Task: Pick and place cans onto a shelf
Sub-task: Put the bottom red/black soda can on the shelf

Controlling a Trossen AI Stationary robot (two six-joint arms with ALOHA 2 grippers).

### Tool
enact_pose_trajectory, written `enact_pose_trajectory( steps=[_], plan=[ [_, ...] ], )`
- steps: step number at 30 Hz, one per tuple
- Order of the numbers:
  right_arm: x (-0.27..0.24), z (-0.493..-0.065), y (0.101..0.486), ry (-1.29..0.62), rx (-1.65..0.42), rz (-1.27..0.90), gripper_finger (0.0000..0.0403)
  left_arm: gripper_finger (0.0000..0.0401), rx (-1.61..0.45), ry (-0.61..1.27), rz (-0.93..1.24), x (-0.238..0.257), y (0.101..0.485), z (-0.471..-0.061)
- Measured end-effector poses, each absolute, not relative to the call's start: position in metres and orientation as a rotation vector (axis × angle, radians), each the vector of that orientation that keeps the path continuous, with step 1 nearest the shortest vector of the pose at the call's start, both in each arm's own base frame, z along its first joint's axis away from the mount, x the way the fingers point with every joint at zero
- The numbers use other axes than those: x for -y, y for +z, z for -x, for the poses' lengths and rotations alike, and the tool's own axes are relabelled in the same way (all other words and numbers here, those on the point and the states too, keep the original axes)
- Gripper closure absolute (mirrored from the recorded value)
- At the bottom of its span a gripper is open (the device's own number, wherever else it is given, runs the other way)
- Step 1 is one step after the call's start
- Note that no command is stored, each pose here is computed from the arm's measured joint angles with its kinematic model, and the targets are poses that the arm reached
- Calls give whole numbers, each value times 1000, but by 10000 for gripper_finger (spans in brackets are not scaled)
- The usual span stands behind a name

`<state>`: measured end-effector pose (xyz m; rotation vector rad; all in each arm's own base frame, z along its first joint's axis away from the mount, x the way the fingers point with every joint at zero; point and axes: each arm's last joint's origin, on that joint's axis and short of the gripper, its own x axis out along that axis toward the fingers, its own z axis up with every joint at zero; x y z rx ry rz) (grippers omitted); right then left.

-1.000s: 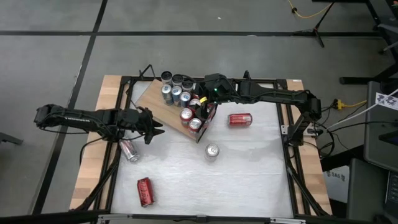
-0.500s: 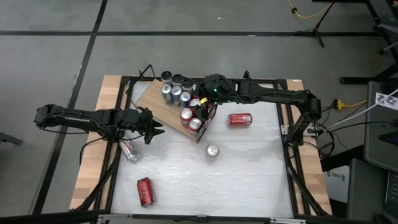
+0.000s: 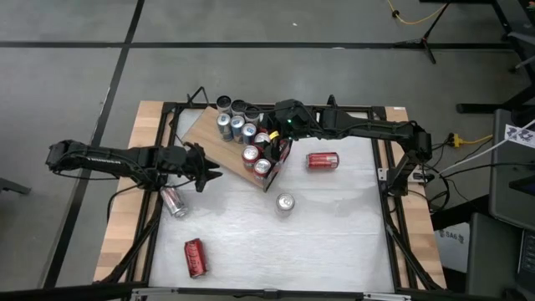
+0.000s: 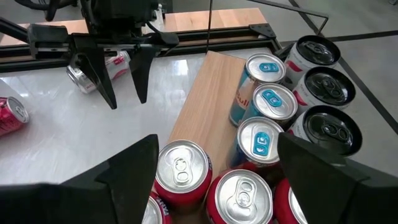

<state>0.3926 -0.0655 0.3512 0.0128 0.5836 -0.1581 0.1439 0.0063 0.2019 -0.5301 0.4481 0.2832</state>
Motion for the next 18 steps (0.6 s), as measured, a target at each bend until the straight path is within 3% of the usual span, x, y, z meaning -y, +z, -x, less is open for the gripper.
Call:
enact_pose_trajectory(
  steps=[7,18],
  plan=[
    [65,-393,351,-158,-583,-13,84,199,-446,269,533,-6,202,-144],
    [65,-393,351,-158,-584,-12,84,75,-469,280,525,-6,200,-143]
  ],
)
